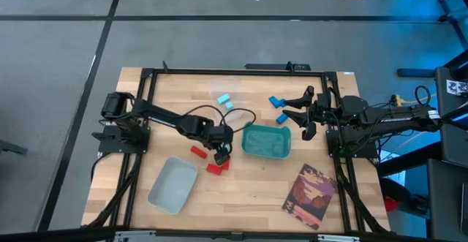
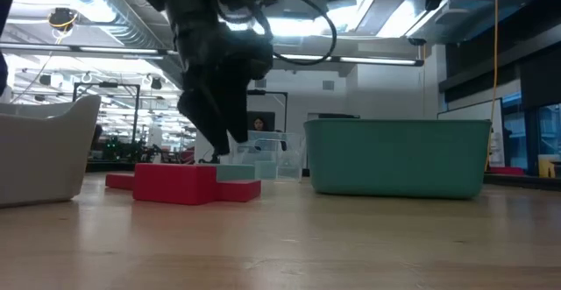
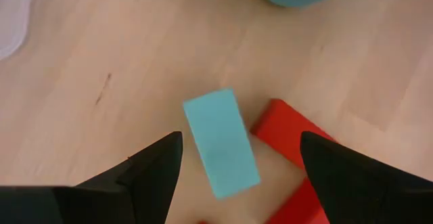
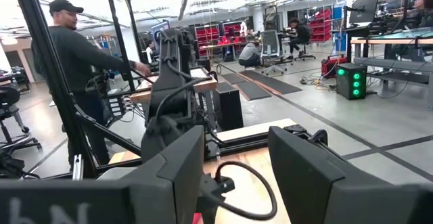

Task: Sort & place blocks by color
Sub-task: Put the light blue block into the transparent bin

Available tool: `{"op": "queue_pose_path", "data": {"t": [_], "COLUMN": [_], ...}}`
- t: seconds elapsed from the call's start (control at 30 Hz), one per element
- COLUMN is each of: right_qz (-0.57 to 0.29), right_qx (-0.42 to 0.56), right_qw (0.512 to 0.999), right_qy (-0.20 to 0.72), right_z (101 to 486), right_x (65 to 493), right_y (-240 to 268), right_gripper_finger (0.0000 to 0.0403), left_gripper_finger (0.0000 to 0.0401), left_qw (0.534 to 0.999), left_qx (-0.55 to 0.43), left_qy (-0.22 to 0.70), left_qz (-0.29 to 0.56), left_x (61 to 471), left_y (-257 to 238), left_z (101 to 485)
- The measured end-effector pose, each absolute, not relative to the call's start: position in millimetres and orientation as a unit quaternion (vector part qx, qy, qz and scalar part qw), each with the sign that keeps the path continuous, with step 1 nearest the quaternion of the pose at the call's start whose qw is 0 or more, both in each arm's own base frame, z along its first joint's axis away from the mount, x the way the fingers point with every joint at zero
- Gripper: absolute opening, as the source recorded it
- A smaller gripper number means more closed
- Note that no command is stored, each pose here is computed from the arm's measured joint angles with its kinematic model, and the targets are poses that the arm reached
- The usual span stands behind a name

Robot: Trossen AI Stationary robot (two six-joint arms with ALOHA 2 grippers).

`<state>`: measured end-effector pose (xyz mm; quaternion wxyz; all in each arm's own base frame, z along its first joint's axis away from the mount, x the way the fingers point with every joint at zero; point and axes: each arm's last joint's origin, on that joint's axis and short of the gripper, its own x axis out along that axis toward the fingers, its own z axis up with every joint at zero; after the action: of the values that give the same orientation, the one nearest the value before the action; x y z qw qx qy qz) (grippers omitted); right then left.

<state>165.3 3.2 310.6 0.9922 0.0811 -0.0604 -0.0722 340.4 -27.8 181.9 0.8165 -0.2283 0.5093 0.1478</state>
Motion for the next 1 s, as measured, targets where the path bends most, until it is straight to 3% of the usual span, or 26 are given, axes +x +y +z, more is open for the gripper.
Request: {"op": "queue_pose_path", "data": {"t": [0.57,1.0], "right_qz": [-0.072,-0.072], "right_qx": [0.081,0.081], "right_qw": [0.992,0.992], "right_qy": [-0.060,-0.060], "right_z": [311,311], "right_x": [165,165], "right_y": [3,3], "right_gripper_finger": [0.0170,0.0170], "left_gripper_finger": [0.0275,0.0114], "left_qw": [0.800,0.804], "left_qx": [-0.220,-0.211], "left_qy": [0.523,0.524], "left_qz": [0.195,0.187], "left_x": [345,345], "left_y": [-27,-27], "left_z": [159,160]}}
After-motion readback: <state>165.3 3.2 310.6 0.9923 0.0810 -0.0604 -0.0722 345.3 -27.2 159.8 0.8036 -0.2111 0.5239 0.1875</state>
